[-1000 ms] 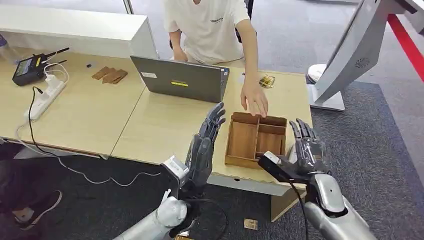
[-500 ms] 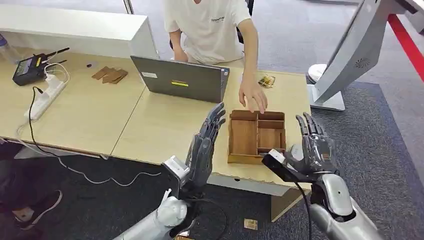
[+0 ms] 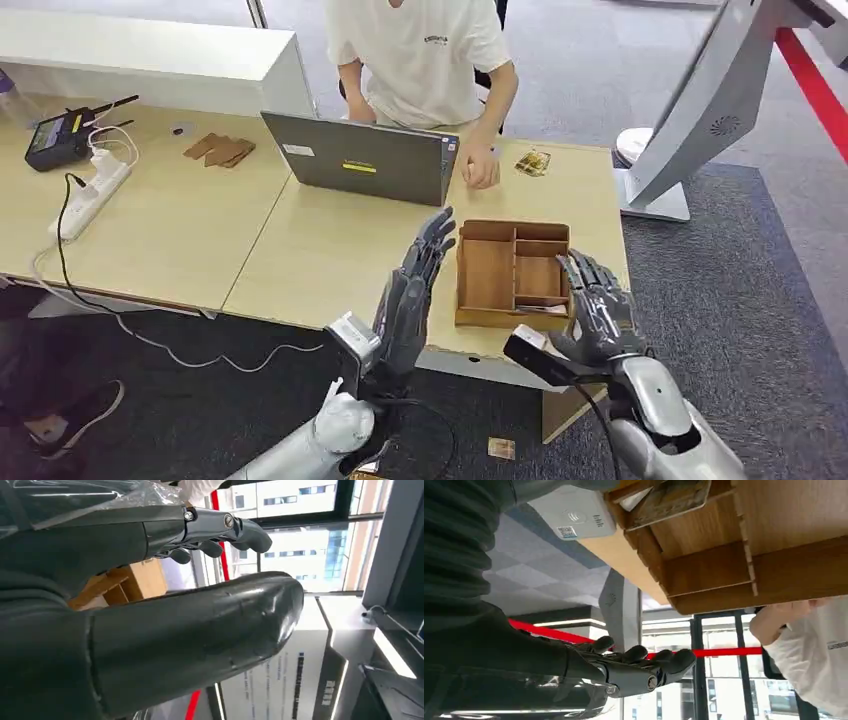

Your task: Pass the card to the sensor for recognition and then transmit it.

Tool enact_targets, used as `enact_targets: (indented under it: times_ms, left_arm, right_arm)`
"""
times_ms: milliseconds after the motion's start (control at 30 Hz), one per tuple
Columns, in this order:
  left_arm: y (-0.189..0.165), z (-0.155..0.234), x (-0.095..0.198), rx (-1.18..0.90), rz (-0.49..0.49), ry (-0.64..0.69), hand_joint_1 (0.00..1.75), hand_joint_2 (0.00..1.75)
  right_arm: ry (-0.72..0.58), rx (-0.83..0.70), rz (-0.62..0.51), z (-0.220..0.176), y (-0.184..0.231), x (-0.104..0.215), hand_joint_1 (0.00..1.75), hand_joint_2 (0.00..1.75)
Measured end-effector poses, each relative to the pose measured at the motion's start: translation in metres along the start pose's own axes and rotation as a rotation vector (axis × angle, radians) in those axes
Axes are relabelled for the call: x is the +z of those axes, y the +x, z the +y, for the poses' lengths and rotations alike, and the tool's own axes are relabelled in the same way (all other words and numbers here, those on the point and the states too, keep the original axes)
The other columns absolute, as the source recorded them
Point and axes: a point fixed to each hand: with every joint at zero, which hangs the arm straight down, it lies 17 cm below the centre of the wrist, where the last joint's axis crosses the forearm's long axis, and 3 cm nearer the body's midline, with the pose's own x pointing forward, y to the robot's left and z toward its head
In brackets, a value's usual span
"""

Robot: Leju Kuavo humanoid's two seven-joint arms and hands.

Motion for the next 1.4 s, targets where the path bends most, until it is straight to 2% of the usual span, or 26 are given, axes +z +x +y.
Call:
enact_targets:
  times_ms: [333, 667, 933, 1400]
  left_arm:
    - [0.002, -0.004, -0.001, 0.015, -0.006, -0.007, 0.0, 0.0]
    - [0.004, -0.007, -0.004, 0.025, -0.015, -0.01, 0.0, 0.0]
    - [0.004, -0.006, -0.004, 0.026, -0.017, 0.0, 0.0, 0.0]
    - [0.004, -0.005, -0.004, 0.019, -0.017, 0.004, 0.0, 0.0]
  right_arm:
    - [0.021, -0.02, -0.083, 0.011, 0.037, -0.012, 0.0, 1.75]
    - [0.036, -0.03, -0.113, 0.021, 0.052, -0.025, 0.0, 1.75]
    - [0.064, -0.039, -0.095, 0.035, 0.047, -0.037, 0.0, 1.75]
    - [0.129, -0.014, -0.041, 0.063, 0.028, -0.037, 0.0, 1.75]
